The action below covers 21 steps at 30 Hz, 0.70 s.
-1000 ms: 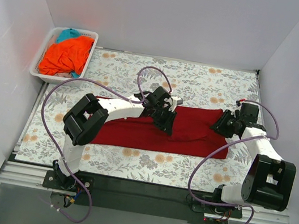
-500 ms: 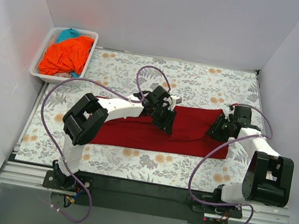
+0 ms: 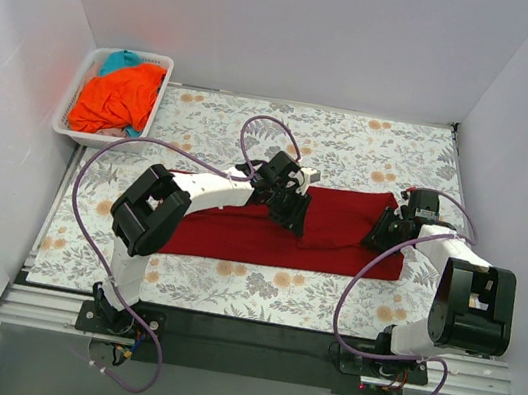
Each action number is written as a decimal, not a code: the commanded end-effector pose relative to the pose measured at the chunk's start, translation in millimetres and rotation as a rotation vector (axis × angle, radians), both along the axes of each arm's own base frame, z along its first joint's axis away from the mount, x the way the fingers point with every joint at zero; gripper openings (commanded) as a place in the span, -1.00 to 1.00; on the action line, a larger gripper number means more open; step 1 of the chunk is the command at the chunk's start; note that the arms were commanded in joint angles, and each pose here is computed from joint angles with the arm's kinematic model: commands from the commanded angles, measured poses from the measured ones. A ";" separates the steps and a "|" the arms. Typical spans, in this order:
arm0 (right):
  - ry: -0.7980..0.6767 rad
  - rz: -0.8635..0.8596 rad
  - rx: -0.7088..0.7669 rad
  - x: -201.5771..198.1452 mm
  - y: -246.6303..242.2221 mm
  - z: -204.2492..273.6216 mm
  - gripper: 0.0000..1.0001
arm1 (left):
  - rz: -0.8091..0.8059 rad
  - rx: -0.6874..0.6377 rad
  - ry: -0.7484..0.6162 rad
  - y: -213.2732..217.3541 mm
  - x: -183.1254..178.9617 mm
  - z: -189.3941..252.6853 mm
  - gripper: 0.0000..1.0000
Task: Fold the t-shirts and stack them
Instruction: Fold the tshirt
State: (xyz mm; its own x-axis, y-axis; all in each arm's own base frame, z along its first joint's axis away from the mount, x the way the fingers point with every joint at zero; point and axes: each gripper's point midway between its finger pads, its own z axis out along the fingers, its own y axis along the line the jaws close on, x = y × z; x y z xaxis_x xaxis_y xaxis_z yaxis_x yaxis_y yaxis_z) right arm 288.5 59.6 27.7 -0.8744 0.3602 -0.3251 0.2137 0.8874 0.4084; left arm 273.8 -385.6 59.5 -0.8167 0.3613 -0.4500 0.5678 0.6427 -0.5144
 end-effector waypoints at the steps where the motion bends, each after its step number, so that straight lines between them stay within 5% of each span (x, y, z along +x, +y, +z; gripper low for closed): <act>1: -0.051 0.003 0.007 14.9 2.8 11.0 -0.28 | 0.013 -0.031 -0.046 -1.0 6.5 25.2 -0.42; 21: -0.084 0.006 0.006 30.1 6.0 25.1 -0.41 | 0.021 -0.035 -0.041 -1.7 6.7 24.5 -0.42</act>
